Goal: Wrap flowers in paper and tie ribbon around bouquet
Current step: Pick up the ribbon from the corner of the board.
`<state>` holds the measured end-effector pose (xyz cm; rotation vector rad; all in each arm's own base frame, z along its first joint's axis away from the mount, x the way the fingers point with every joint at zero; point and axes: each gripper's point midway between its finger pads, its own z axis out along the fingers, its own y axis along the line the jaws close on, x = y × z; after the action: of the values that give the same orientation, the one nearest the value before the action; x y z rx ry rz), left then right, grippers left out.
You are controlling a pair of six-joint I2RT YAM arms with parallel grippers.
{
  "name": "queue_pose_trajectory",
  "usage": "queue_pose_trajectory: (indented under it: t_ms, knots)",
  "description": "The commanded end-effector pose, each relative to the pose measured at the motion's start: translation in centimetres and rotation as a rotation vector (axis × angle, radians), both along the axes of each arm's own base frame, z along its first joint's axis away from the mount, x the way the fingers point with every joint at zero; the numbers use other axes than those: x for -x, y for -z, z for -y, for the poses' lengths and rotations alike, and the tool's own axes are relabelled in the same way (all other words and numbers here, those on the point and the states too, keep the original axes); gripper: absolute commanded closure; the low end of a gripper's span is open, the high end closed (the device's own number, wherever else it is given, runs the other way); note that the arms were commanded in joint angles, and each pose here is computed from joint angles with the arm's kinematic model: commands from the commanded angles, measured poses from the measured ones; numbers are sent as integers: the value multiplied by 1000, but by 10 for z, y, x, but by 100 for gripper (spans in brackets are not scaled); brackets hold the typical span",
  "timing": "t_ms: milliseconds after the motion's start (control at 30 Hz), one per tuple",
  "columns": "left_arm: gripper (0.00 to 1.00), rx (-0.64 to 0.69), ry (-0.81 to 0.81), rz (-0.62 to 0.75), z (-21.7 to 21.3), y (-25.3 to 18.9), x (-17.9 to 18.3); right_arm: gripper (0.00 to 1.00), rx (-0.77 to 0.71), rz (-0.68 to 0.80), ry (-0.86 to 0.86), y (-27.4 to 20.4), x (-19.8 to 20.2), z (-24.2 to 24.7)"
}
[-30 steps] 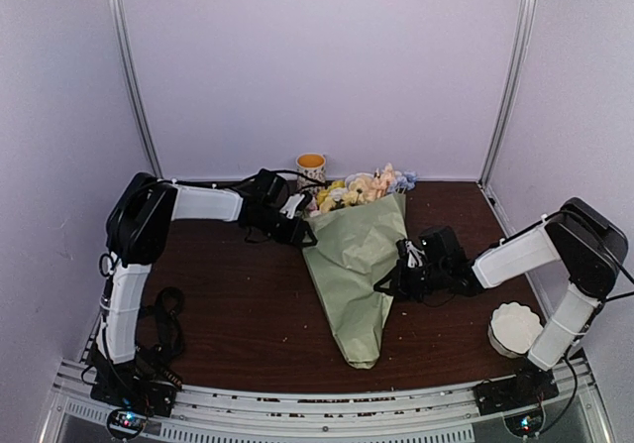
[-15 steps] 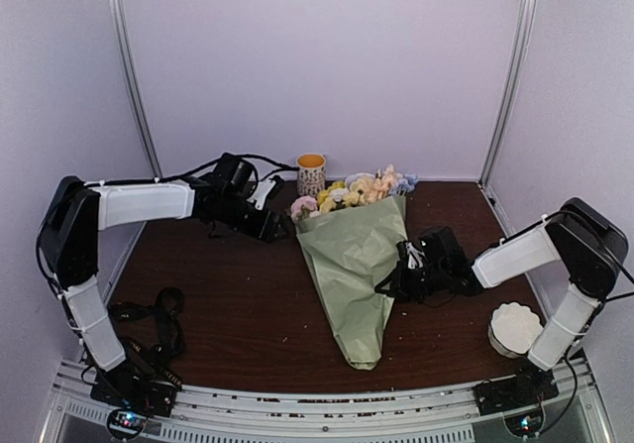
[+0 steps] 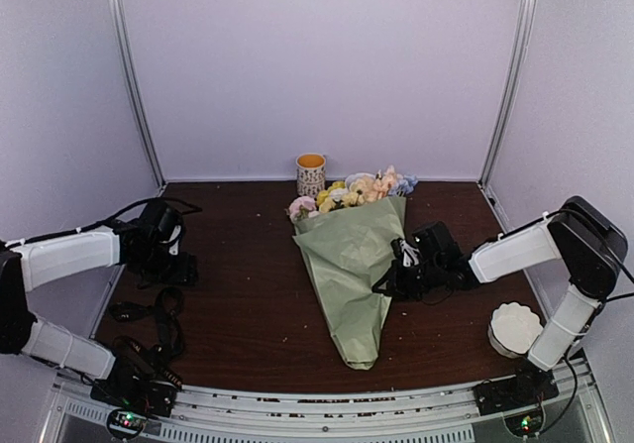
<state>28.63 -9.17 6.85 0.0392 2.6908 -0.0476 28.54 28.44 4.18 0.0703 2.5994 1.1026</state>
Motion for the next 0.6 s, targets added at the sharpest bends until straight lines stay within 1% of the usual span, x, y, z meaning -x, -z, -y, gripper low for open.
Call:
queue_pose_trajectory:
  t_ms: [0, 167, 233, 267, 367, 433, 567]
  knots:
    - [28, -9, -276, 65, -60, -5, 2, 100, 0, 46, -32, -14, -4, -7]
    - [29, -6, -349, 54, -81, 8, 15, 100, 0, 49, -40, -16, -4, -9]
    - [30, 22, -378, 31, -88, 18, 16, 100, -1, 48, -41, -17, -4, -9]
    - [32, 47, -384, 18, -88, 23, 15, 100, -1, 47, -42, -17, -4, -9]
    - [45, 114, -350, -31, -76, 34, 12, 100, 1, 51, -40, -19, -3, -8]
    - [52, 121, -342, -51, -74, 39, 14, 100, 3, 52, -39, -19, -3, -7]
    - [69, 119, -346, -40, -75, 41, 19, 100, 7, 54, -39, -20, -3, -7]
